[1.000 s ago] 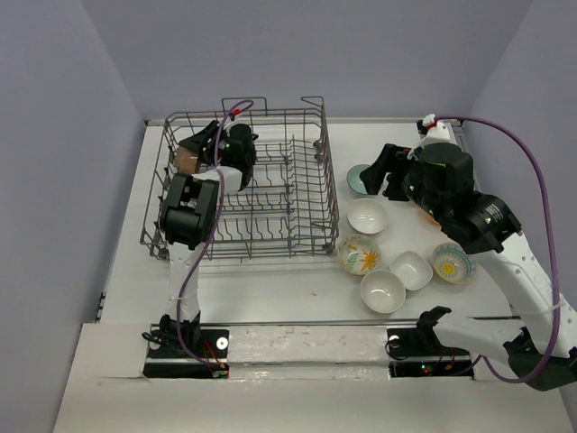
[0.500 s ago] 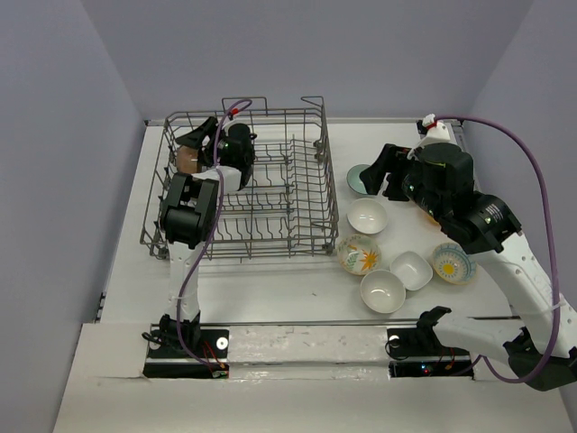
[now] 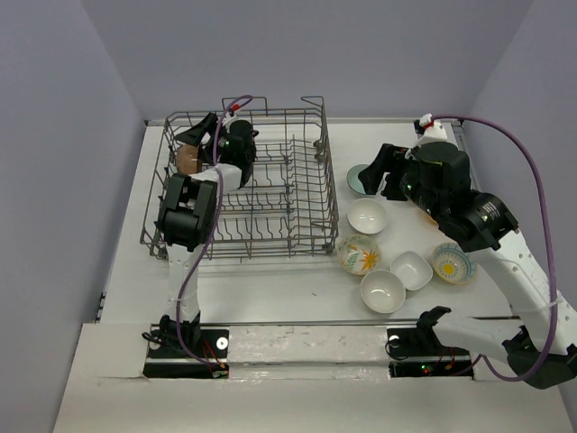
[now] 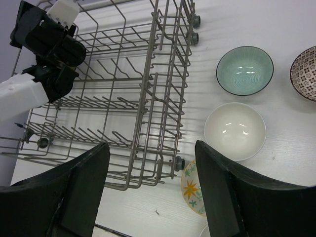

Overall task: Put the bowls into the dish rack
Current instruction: Insert the bowl into the dish rack.

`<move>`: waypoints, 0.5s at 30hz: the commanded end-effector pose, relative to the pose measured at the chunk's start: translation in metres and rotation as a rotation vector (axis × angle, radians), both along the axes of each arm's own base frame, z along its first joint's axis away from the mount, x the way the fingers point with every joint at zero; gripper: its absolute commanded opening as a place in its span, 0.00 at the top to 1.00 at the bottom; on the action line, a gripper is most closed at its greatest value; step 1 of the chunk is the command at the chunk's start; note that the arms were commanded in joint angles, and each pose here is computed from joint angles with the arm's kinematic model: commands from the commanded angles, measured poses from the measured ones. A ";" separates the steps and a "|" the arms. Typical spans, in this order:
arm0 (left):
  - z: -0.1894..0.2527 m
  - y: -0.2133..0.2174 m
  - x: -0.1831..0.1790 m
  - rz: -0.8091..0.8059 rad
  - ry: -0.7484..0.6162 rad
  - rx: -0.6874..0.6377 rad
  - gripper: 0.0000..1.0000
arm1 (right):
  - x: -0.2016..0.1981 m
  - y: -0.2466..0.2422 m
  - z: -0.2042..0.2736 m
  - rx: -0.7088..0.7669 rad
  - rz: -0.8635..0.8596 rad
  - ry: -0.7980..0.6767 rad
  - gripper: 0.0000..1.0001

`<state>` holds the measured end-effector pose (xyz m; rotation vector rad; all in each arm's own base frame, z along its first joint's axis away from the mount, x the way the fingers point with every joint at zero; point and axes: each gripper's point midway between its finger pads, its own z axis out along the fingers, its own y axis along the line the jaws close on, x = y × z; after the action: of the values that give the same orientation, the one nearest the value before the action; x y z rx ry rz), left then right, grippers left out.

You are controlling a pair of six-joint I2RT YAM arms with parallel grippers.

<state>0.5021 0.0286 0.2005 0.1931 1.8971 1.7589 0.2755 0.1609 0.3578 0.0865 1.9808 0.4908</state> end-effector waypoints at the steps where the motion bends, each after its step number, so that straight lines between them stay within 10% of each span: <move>1: 0.050 -0.010 -0.003 -0.034 -0.185 -0.080 0.10 | 0.000 0.003 0.023 0.031 0.016 -0.056 0.25; 15: 0.045 -0.043 -0.002 -0.128 -0.184 -0.124 0.10 | -0.005 -0.008 0.024 0.018 -0.020 -0.050 0.25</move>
<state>0.5051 -0.0061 0.1996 0.2446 1.8767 1.6280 0.2742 0.1595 0.3601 0.0883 1.9803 0.4890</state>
